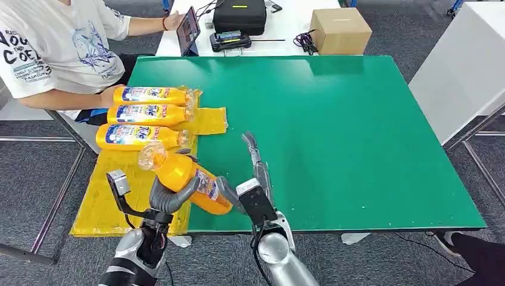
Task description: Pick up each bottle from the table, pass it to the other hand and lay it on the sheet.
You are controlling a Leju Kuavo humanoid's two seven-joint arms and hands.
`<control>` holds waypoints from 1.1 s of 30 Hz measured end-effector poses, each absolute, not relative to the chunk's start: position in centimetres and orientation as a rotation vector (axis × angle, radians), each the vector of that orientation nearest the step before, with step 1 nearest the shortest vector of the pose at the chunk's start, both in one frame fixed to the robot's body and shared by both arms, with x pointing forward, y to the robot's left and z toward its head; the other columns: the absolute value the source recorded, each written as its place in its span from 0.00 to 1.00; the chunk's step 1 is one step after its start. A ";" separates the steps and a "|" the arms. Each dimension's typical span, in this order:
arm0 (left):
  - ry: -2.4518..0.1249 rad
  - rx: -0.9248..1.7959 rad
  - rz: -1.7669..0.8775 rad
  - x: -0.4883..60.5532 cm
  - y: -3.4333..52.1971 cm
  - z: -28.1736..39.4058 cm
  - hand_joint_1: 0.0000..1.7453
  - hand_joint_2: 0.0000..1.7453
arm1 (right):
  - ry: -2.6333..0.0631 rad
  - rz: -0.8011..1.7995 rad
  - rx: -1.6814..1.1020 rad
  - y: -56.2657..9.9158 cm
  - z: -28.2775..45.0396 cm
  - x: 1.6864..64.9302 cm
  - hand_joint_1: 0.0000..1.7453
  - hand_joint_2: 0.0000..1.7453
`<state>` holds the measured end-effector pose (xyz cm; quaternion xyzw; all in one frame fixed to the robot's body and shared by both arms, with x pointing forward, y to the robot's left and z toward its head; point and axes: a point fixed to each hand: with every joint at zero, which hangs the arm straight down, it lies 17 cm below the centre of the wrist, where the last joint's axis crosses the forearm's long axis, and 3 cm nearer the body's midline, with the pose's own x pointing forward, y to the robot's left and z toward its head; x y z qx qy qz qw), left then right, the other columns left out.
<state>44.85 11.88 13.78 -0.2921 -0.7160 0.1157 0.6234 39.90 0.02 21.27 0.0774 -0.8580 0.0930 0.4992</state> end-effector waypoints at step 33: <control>-2.122 1.408 -0.812 47.3 22.3 25.7 1.00 1.00 | -2.348 -0.073 0.308 -4.7 32.6 36.8 0.00 0.00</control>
